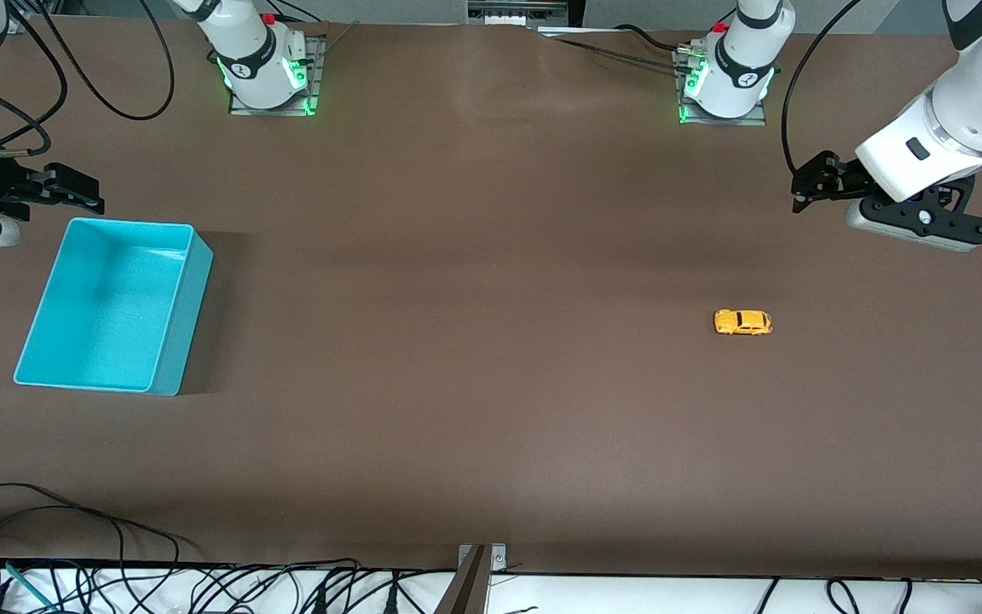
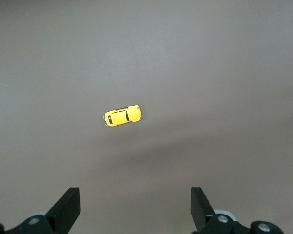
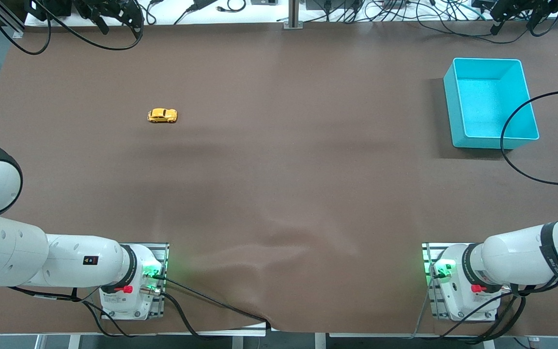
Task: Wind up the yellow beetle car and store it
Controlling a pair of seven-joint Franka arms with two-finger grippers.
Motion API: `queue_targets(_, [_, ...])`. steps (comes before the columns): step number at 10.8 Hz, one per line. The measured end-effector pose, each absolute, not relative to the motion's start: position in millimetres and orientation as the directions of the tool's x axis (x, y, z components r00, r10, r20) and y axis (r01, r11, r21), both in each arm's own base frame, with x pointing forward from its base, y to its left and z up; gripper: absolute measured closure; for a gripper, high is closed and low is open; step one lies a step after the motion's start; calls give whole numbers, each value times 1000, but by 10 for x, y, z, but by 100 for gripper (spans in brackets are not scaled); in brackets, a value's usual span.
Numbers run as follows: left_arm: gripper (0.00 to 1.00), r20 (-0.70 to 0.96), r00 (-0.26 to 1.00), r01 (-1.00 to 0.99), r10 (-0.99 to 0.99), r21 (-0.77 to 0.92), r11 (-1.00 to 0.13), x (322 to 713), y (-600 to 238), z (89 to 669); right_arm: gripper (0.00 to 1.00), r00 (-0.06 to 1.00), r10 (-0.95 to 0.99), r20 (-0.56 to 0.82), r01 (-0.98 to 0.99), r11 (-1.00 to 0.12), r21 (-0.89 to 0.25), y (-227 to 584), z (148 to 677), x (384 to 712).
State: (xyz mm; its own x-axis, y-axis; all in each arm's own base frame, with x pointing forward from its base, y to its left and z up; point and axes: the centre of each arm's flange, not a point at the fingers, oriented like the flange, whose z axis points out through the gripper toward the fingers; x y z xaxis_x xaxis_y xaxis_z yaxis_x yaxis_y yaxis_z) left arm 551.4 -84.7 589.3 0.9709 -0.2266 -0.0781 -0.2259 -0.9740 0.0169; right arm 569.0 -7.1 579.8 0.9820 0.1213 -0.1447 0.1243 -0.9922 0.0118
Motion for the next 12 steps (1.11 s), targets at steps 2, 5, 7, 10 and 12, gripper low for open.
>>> queue_targets(2, [0, -78, 971, -226, -227, 17, -974, 5514, -847, 5893, 0, 984, 123, -132, 125, -992, 12, -65, 5806, 5705])
queue_targets(5, [0, -78, 971, -226, -227, 17, -974, 5514, -847, 5893, 0, 985, 124, -120, 127, -992, 14, -64, 5815, 5720])
queue_targets(7, [0, -78, 971, -226, -227, 17, -974, 5514, -847, 5893, 0, 985, 126, -120, 128, -992, 13, -64, 5815, 5720])
queue_targets(10, [0, -78, 971, -226, -227, 17, -974, 5514, -847, 5893, 0, 984, 133, -120, 136, -991, 12, -63, 5813, 5720])
queue_targets(12, [0, -78, 971, -226, -227, 17, -974, 5514, -847, 5893, 0, 982, 147, -120, 149, -989, 11, -63, 5812, 5720])
